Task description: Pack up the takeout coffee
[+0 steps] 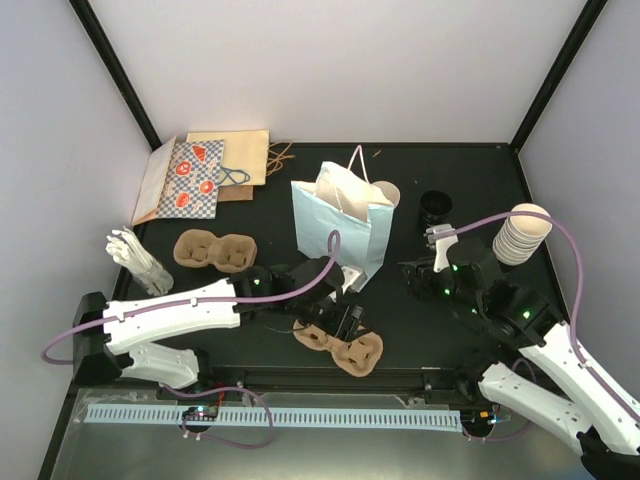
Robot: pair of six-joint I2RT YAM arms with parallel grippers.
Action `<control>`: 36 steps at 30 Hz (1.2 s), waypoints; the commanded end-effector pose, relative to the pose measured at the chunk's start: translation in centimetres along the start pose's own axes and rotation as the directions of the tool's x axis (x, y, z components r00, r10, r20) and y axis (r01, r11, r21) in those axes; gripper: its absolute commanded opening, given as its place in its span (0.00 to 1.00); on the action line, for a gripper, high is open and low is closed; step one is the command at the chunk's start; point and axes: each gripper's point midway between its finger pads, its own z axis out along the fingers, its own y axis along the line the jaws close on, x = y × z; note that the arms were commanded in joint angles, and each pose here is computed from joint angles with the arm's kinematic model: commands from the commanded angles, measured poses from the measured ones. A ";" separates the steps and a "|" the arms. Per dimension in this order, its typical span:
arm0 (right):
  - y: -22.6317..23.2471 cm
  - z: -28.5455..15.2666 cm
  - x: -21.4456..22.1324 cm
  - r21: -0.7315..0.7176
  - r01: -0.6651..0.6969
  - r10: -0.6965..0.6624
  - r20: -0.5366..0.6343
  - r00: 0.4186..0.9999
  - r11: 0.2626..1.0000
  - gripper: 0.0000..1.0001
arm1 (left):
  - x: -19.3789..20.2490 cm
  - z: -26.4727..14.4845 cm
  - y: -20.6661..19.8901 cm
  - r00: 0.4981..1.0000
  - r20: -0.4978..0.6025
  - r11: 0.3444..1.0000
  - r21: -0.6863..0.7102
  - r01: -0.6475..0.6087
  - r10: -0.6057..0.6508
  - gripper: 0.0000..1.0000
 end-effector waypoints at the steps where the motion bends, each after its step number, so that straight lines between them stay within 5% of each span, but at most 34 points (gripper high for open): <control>1: -0.5 0.5 1.3 0.013 0.009 -0.008 -0.042 0.999 1.000 0.56 | -1.4 -0.5 -3.9 0.999 0.054 0.985 0.173 -0.007 -0.003 0.71; 7: 0.5 0.9 2.4 -0.035 -0.023 0.019 -0.128 0.992 0.999 0.60 | -1.5 -2.7 3.2 0.991 0.130 0.996 -0.082 0.039 -0.028 0.97; 11: 0.7 2.5 4.8 -0.033 -0.083 0.073 -0.233 0.970 0.996 0.65 | -1.3 -4.7 9.0 0.967 0.228 0.965 -0.210 0.160 -0.110 0.99; 15: -0.4 3.8 6.9 0.029 -0.136 0.138 -0.292 0.947 0.990 0.99 | -1.0 -5.4 11.9 0.931 0.334 0.971 -0.129 0.199 -0.147 0.99; 19: -0.6 4.4 8.2 0.069 -0.201 0.213 -0.327 0.921 0.977 1.00 | -0.4 -5.2 13.7 0.902 0.385 0.974 -0.032 0.226 -0.197 0.99; 28: 2.8 5.4 11.5 0.055 -0.344 0.340 -0.356 0.870 0.937 1.00 | 0.0 -2.5 15.3 0.911 0.315 0.963 0.054 0.263 -0.266 0.99; 36: 7.9 6.9 15.0 -0.003 -0.340 0.304 -0.441 0.845 0.941 1.00 | -1.0 -1.6 15.2 0.918 0.285 0.961 0.120 0.251 -0.275 0.98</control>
